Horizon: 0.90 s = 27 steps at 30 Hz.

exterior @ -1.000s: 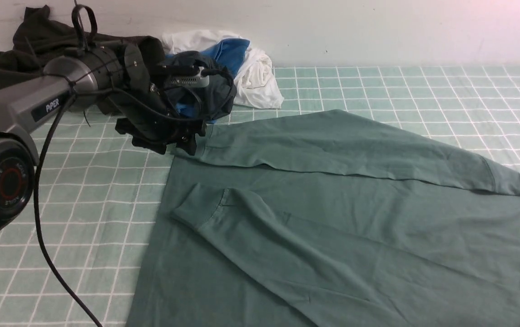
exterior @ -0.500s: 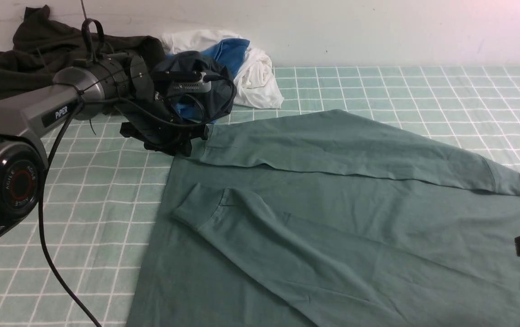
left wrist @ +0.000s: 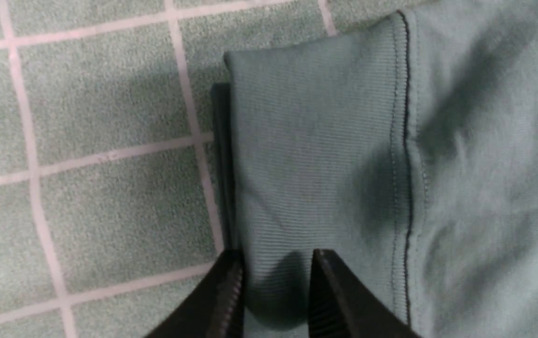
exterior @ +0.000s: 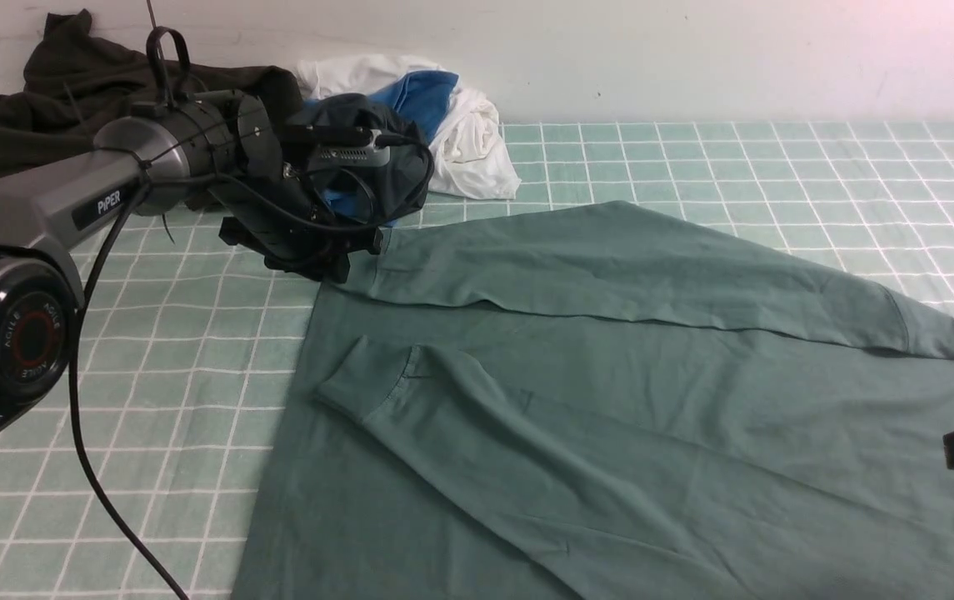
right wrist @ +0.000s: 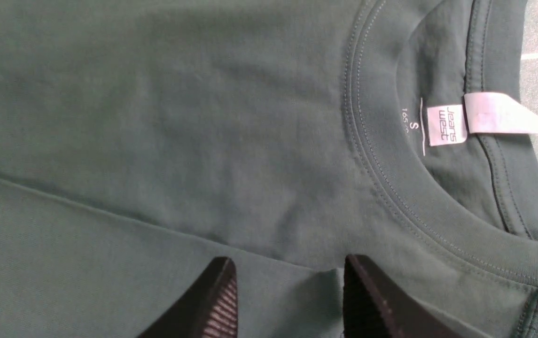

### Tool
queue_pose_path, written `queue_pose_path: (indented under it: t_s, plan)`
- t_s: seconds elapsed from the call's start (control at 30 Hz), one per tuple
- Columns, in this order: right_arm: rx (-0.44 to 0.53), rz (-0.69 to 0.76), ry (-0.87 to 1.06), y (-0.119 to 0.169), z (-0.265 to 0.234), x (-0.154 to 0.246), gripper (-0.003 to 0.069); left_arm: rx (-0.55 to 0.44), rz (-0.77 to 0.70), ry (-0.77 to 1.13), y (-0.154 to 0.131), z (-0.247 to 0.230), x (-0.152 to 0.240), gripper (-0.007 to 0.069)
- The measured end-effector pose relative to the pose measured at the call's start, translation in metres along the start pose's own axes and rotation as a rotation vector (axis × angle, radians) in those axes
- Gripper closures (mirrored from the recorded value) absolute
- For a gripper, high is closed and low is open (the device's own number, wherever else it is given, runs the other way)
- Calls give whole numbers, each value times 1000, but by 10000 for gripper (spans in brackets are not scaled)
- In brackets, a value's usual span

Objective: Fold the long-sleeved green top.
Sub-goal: Use the left arm to clamp the cuff farthest from it, then use the left arm to drag and drop the cuff onto the cuff closest to the left arm

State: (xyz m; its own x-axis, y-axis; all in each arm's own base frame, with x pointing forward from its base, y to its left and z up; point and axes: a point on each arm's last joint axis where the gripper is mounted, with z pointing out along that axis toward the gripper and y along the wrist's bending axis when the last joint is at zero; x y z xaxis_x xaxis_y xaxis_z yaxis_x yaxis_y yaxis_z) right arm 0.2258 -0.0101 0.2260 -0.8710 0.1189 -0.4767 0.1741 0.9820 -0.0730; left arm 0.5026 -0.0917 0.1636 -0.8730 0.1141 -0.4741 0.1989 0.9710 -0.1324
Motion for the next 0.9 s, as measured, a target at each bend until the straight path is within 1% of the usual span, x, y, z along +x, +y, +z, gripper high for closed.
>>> queue_pose_path:
  t_s: [0.13,0.17,0.23,0.3,0.43,0.57,0.6,0.73,0.77,0.83,0.9]
  plan:
    - [-3,-1,-6,0,0,-1,356,0,2,-9,-1,-4,-2,463]
    - [-3,-1,-8,0,0,-1,356,0,3,-12,-1,-6,-3,496]
    - [-3,-1,-9,0,0,-1,356,0,5,-11,-1,-6,-2,526]
    - [-5,2,-9,0,0,-1,356,1,9,-8,-1,-6,-2,590]
    - [-8,5,-8,1,0,-1,356,5,13,21,-2,-6,1,606]
    - [-17,12,-7,2,0,-1,356,20,72,62,-14,-20,2,606]
    - [-22,14,-10,2,0,-1,356,34,103,71,-24,-31,0,606]
    - [-43,15,-20,4,0,-2,356,84,143,76,-52,-80,-4,606]
    - [-54,24,-20,5,0,-2,356,112,144,68,-61,-103,-5,606]
    - [-68,38,-15,6,0,-1,356,159,135,69,-68,-132,-4,606]
    - [-86,53,-10,8,-1,-2,356,184,139,81,-72,-159,-1,606]
